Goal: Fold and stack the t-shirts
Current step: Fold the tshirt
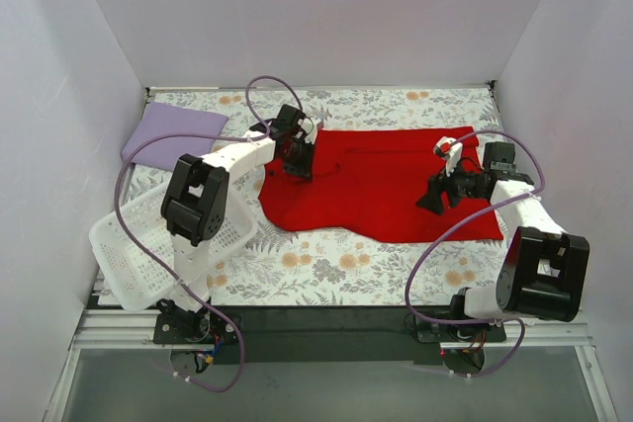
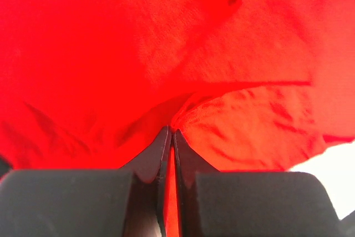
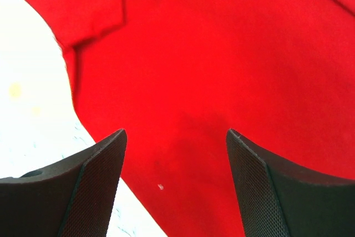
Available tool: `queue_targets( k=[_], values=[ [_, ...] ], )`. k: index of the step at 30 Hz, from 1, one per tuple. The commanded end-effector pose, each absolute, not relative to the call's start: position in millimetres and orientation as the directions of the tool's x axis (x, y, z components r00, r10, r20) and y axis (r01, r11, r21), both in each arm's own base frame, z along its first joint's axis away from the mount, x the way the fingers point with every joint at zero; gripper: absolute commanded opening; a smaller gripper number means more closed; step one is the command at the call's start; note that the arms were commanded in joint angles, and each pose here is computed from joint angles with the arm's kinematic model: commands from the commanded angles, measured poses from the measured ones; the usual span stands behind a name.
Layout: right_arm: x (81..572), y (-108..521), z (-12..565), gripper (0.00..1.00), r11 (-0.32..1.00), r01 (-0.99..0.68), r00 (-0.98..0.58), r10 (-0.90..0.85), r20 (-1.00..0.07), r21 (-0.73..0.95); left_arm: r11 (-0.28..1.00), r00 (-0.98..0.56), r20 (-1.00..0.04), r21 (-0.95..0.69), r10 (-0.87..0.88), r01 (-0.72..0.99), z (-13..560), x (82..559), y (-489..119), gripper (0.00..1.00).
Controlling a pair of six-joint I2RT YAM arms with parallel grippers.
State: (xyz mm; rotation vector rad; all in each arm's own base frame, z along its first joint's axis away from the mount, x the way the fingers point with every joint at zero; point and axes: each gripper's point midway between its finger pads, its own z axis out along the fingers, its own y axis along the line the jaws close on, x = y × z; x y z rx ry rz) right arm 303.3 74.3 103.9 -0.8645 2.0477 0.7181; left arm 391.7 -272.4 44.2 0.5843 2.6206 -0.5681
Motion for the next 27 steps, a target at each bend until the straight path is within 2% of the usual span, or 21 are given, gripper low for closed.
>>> queue_targets(
  k=[1,2,4,5,6,8,13,15,22,27],
  values=[
    [293.2,51.0,105.4,0.79,0.608,-0.790,-0.433,-0.467,-0.771,0.076,0.784,-0.761,-0.583,-0.316,0.285,0.535,109.3,385.4,-275.0,0.00],
    [292.0,32.7,99.4,0.80,0.595,-0.804,-0.403,-0.557,-0.726,-0.011,0.779,-0.758,-0.587,-0.319,0.285,0.540,111.1,380.8,-273.5,0.00],
    [280.7,10.5,92.6,0.79,0.584,-0.810,-0.416,-0.638,-0.648,-0.055,0.769,-0.751,-0.599,-0.330,0.278,0.548,115.3,367.5,-269.4,0.00],
    [264.9,-12.2,83.6,0.79,0.596,-0.801,-0.468,-0.684,-0.560,-0.059,0.768,-0.752,-0.598,-0.332,0.277,0.548,113.9,362.7,-267.2,0.00],
    [260.3,-26.2,82.2,0.78,0.562,-0.821,-0.438,-0.733,-0.521,-0.099,0.769,-0.752,-0.598,-0.331,0.277,0.547,109.7,357.1,-263.9,0.00],
    [246.5,-61.7,78.5,0.76,0.575,-0.805,-0.468,-0.767,-0.438,-0.146,0.765,-0.742,-0.615,-0.333,0.267,0.551,116.4,350.6,-261.1,0.00],
    [214.0,-113.0,69.1,0.72,0.470,-0.848,-0.410,-0.875,-0.259,-0.246,0.753,-0.741,-0.622,-0.354,0.253,0.555,120.5,336.3,-258.0,0.00],
    [207.8,-118.9,62.4,0.70,0.419,-0.871,-0.368,-0.902,-0.225,-0.255,0.749,-0.744,-0.622,-0.366,0.246,0.553,121.9,334.4,-259.1,0.00],
    [213.5,-139.1,46.3,0.64,0.373,-0.882,-0.337,-0.926,-0.169,-0.288,0.748,-0.764,-0.605,-0.395,0.225,0.533,120.1,329.0,-260.0,0.00],
    [220.0,-135.2,39.4,0.63,0.356,-0.887,-0.308,-0.931,-0.198,-0.295,0.751,-0.770,-0.599,-0.401,0.218,0.525,119.7,328.8,-260.4,0.00]
  ],
)
